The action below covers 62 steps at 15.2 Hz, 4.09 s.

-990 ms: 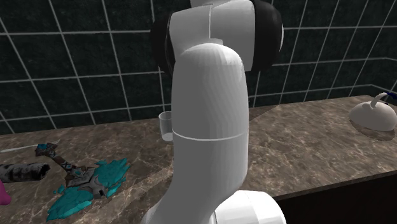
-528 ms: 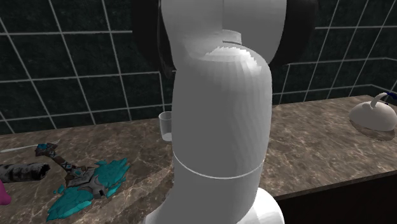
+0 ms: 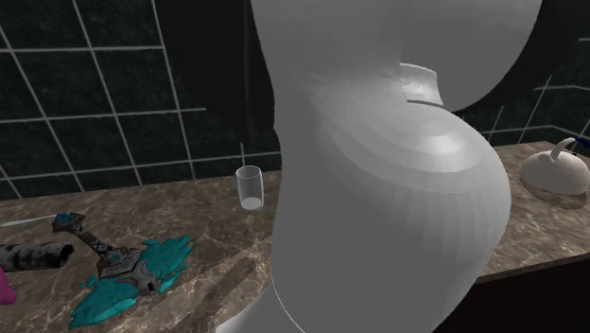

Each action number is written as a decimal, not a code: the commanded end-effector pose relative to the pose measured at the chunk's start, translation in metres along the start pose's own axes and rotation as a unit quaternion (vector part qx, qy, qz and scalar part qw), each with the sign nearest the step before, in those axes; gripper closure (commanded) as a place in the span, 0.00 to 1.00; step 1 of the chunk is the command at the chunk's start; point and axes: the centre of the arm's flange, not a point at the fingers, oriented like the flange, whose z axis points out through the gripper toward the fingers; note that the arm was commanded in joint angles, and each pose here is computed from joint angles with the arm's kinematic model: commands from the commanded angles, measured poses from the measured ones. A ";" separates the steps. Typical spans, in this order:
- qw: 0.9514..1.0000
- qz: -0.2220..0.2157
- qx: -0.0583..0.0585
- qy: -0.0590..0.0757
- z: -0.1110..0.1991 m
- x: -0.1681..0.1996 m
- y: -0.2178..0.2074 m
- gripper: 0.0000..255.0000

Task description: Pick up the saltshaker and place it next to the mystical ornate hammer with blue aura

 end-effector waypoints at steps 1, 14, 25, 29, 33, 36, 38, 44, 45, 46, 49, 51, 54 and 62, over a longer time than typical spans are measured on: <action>1.000 0.000 0.000 0.000 -0.002 -0.012 -0.024 1.00; 1.000 0.000 0.000 0.000 -0.017 -0.087 -0.177 1.00; 1.000 0.000 0.000 0.000 -0.030 -0.151 -0.307 1.00; 1.000 0.000 0.000 0.000 -0.023 -0.165 -0.338 1.00; 1.000 0.000 0.000 0.000 -0.002 -0.163 -0.341 1.00; 1.000 0.000 0.000 0.000 0.014 -0.163 -0.343 1.00; 1.000 0.000 0.000 0.000 0.024 -0.162 -0.344 1.00; 1.000 0.000 0.000 0.000 0.056 -0.160 -0.348 1.00; 1.000 0.000 0.000 0.000 0.061 -0.160 -0.348 1.00; 1.000 0.000 0.000 0.000 0.066 -0.160 -0.349 1.00; 1.000 0.000 0.000 0.000 0.082 -0.159 -0.351 1.00; 1.000 0.000 0.000 0.000 0.092 -0.158 -0.352 1.00; 1.000 0.000 0.000 0.000 0.108 -0.157 -0.354 1.00; 1.000 0.000 0.000 0.000 0.135 -0.156 -0.358 1.00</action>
